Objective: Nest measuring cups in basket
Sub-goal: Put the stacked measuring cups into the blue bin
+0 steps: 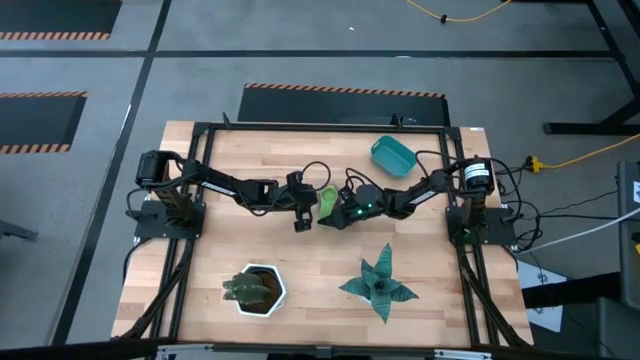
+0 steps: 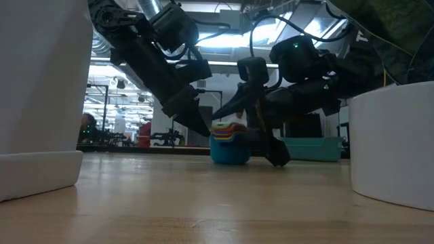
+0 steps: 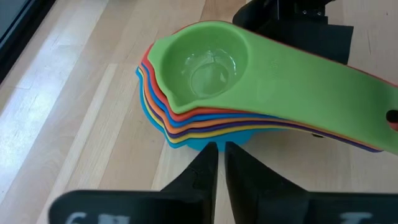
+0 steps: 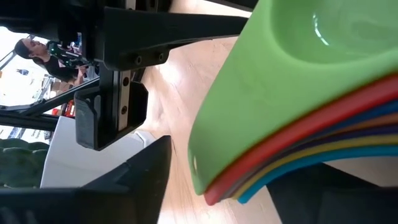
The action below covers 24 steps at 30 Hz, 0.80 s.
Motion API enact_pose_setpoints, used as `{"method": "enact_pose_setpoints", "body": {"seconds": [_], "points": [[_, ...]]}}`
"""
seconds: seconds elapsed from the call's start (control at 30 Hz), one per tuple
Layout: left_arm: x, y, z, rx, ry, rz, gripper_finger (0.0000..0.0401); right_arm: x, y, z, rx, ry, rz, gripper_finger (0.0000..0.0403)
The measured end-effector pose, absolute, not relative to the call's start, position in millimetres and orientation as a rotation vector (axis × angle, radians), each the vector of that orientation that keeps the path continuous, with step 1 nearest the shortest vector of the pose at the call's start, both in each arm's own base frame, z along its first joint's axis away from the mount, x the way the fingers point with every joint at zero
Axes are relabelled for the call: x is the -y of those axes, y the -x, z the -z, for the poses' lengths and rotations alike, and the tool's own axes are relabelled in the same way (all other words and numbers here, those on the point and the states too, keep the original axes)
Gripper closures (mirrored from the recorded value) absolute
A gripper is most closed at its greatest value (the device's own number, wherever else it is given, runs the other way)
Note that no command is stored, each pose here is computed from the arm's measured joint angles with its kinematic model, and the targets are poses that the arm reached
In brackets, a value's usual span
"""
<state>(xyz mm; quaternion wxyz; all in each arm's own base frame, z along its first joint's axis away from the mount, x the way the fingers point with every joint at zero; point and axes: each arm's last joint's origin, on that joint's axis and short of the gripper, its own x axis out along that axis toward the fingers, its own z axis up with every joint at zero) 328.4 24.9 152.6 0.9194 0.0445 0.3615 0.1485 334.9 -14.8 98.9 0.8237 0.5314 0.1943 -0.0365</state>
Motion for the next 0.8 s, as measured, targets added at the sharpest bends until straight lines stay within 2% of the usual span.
{"method": "enact_pose_setpoints", "body": {"seconds": [0.17,0.43,0.8], "points": [[-24.9,-328.4,-152.6,-0.743,-0.092,-0.305,0.0386,14.8,-334.9,-99.0,-0.413,-1.13,0.078,0.0198],[-24.8,-328.4,-152.5,-0.744,-0.092,-0.305,0.0391,14.8,-334.8,-98.9,-0.413,-1.129,0.079,0.0224],[-24.8,-328.4,-152.6,-0.743,-0.092,-0.305,0.0374,14.8,-334.6,-98.8,-0.412,-1.103,0.075,0.0271]]}}
